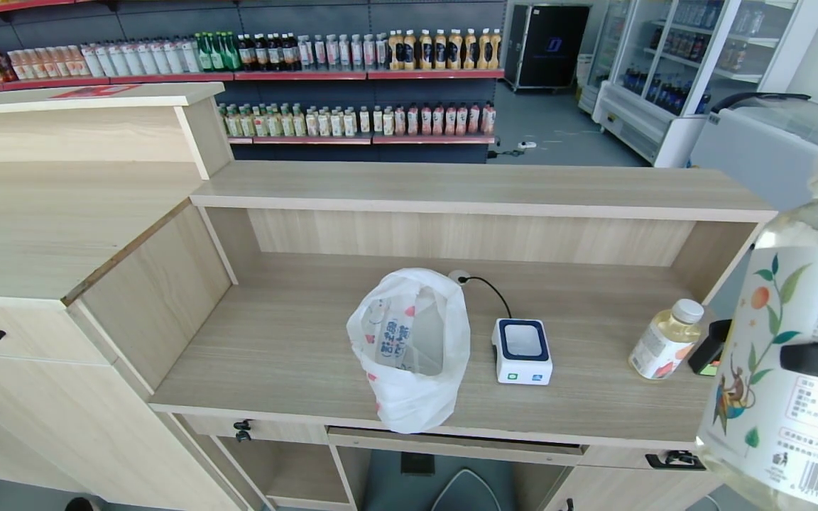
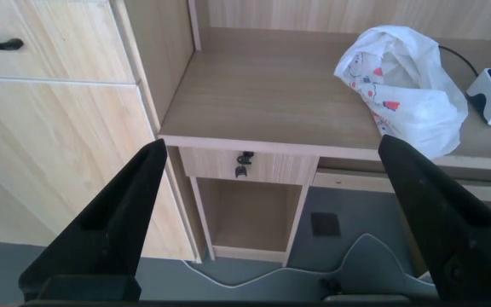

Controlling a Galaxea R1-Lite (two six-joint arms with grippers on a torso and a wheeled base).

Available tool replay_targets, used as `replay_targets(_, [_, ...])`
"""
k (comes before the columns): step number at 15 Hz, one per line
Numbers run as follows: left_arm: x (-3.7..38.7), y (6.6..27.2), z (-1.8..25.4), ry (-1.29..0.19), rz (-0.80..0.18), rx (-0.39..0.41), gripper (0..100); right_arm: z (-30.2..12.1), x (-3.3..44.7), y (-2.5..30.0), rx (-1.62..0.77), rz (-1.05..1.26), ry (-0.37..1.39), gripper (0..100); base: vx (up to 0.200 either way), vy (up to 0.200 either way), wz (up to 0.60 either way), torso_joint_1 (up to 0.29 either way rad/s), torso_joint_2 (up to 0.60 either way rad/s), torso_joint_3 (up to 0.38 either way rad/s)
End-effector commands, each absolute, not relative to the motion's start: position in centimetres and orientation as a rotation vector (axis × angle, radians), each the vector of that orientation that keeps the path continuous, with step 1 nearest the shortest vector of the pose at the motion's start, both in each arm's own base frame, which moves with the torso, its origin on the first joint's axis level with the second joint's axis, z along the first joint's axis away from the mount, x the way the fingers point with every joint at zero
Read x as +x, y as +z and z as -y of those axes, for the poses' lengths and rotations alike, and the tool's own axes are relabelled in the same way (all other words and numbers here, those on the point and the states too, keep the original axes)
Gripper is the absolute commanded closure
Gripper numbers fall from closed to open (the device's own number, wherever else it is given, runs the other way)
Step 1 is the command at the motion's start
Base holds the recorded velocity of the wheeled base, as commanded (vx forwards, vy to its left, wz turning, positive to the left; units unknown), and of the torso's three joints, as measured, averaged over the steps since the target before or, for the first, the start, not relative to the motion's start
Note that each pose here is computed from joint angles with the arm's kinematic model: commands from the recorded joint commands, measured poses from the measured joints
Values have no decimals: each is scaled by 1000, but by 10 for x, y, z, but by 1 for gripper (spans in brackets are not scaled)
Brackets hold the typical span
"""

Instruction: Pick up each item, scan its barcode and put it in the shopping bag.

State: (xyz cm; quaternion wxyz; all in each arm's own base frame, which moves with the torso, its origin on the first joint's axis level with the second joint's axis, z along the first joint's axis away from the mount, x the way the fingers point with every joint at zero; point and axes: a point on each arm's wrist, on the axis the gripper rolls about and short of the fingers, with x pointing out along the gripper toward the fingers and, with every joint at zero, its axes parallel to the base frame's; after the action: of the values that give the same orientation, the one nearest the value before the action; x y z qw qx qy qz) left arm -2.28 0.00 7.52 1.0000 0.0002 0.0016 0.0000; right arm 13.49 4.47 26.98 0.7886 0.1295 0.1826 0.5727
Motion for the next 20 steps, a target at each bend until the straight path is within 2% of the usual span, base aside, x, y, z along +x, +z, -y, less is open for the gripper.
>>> replay_targets(1, [-23,75,0,0,-3,2,0,-44,143,268,248,-375,1172,100,0,0,0,0,0,0])
replay_targets(6, [-23,75,0,0,-3,0,0,-11,237,228,-136,-90,680,100,0,0,0,0,0,0])
replay_targets(7, [-23,75,0,0,-3,0,0,-5,254,220,-202,-50,639,100,0,0,0,0,0,0])
replay_targets(9, [-23,75,0,0,-3,0,0,11,281,204,-442,19,579,100,0,0,0,0,0,0])
replay_targets(11, [-23,75,0,0,-3,2,0,28,303,192,-799,115,517,100,0,0,0,0,0,0])
replay_targets(15, [-23,75,0,0,-3,0,0,31,321,178,-996,245,481,100,0,0,0,0,0,0])
replay_targets(20, [-23,75,0,0,-3,0,0,29,329,182,-1227,448,460,100,0,0,0,0,0,0])
